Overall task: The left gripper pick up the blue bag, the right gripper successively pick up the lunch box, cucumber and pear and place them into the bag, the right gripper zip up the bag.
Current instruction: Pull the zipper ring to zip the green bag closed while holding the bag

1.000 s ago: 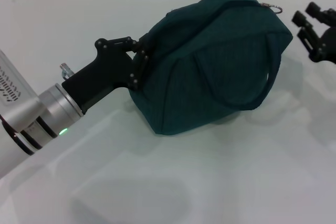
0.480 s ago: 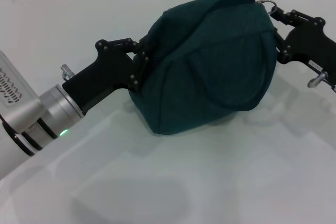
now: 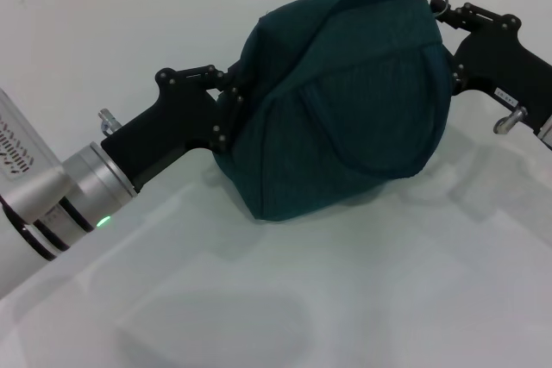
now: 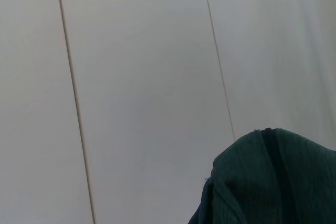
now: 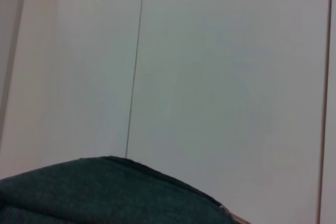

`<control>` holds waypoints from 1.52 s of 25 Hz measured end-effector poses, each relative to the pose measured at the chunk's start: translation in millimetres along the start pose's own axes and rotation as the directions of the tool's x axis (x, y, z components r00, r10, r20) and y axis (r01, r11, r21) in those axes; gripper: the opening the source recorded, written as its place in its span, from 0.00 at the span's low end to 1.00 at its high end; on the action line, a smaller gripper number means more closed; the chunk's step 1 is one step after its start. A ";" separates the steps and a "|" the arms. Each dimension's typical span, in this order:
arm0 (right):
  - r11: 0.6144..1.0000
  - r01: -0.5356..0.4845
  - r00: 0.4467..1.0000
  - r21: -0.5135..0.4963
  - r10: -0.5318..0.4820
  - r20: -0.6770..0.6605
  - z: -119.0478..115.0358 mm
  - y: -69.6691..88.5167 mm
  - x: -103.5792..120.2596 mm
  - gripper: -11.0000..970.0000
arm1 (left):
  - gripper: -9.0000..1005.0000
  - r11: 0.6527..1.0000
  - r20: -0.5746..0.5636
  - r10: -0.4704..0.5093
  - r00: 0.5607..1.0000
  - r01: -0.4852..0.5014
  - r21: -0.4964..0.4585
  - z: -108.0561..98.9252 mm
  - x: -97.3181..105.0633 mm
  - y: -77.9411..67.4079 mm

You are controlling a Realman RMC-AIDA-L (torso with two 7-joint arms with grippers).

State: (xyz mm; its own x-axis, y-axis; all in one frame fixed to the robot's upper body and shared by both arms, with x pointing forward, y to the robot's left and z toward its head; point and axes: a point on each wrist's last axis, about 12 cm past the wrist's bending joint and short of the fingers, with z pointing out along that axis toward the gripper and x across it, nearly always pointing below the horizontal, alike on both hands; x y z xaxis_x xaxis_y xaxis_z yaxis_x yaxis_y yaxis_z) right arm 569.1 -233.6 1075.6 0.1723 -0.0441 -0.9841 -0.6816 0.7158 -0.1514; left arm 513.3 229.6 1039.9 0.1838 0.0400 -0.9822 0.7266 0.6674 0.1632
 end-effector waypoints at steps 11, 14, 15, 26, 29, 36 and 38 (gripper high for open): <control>1.000 0.000 1.000 0.002 0.000 0.021 0.5 2.3 -2.0 0.26 | 0.06 1.000 -0.001 0.000 1.000 0.000 0.000 -0.9 0.3 -0.4; 1.000 0.024 0.999 0.013 -0.024 0.027 2.1 2.8 -2.3 0.25 | 0.06 1.000 -0.001 0.001 1.000 -0.001 0.000 -1.1 0.3 -0.2; 0.999 0.028 0.999 0.020 -0.029 0.029 2.4 2.7 -2.4 0.25 | 0.06 1.000 -0.001 0.001 1.000 -0.001 0.000 -1.2 0.3 -0.1; 0.999 0.025 0.999 0.037 -0.027 0.038 0.2 3.0 -2.2 0.14 | 0.06 1.000 -0.009 0.000 1.000 0.000 0.009 -2.6 1.7 -2.3; 0.998 0.016 0.999 0.066 -0.019 0.037 -6.1 0.8 -0.5 0.06 | 0.06 1.000 -0.011 0.000 1.000 0.000 0.008 -2.7 2.0 -2.3; 0.986 -0.013 1.000 0.164 0.008 0.029 -28.4 -8.5 5.7 0.03 | 0.06 1.000 -0.016 -0.003 1.000 0.003 -0.006 -5.1 2.9 -1.3; 0.983 -0.020 1.000 0.181 0.017 0.019 -33.8 -8.8 8.5 0.03 | 0.06 1.000 -0.016 -0.002 1.000 0.002 -0.008 -5.4 2.8 -0.8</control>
State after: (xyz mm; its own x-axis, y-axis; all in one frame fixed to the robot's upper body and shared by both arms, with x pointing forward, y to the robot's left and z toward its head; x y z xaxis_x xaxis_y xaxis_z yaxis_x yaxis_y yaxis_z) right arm 552.5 -263.8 1065.3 0.1744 -0.0187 -0.9845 -0.5451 0.8308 -0.1123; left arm 509.7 233.2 1036.4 0.1713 0.0504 -0.9839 0.7216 0.6735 0.1601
